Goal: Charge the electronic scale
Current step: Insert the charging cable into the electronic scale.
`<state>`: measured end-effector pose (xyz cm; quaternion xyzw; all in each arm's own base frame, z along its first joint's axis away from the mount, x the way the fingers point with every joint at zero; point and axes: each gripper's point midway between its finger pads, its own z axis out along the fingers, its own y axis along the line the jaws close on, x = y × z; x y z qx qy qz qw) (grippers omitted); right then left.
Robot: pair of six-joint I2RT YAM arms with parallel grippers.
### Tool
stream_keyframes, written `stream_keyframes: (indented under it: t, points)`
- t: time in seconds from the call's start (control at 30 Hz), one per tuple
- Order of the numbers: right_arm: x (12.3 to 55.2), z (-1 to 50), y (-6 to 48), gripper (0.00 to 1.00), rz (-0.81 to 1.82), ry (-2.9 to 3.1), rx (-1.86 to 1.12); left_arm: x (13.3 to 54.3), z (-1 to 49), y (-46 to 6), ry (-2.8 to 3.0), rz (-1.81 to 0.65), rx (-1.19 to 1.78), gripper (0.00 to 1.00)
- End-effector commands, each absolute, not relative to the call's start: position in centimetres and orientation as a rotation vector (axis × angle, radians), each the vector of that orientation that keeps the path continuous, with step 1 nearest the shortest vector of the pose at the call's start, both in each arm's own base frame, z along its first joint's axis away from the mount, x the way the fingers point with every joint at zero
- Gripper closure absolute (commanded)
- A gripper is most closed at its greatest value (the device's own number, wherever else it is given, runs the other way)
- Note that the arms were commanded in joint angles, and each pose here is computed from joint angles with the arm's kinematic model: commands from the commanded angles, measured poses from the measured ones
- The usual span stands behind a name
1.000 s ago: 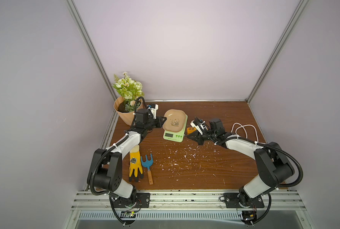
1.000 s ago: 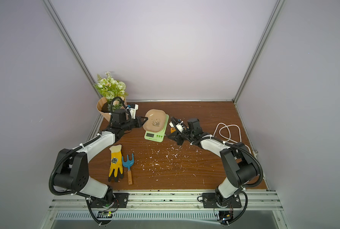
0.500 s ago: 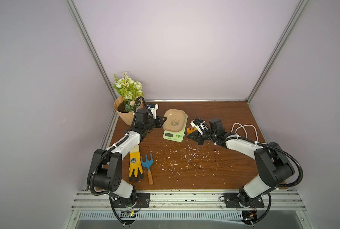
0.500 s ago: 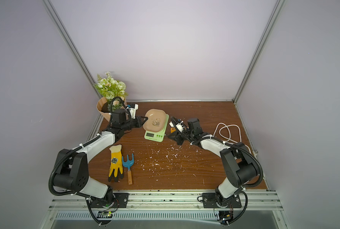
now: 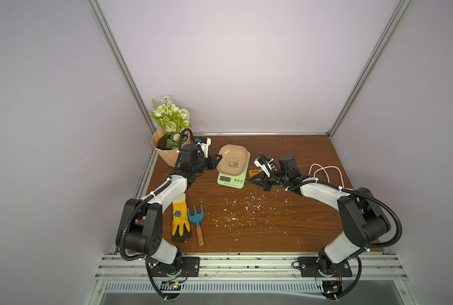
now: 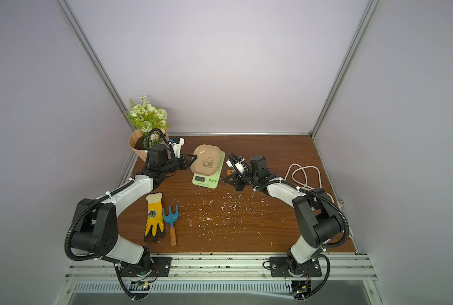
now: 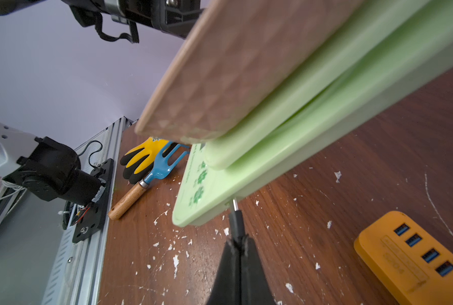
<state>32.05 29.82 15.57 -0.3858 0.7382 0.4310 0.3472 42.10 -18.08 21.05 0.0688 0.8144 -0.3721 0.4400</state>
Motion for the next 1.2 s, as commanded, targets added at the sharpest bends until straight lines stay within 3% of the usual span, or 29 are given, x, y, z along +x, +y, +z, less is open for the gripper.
stream_keyframes:
  t: [0.0,1.17]
  points:
    - [32.8,17.8,30.6,1.0,1.135,1.838,-1.019,41.2,25.2,-19.7,1.898,-1.004,0.259,1.0]
    - [31.6,16.5,30.6,1.0,1.151,1.886,-1.073,40.9,26.1,-19.6,1.858,-0.998,0.249,1.0]
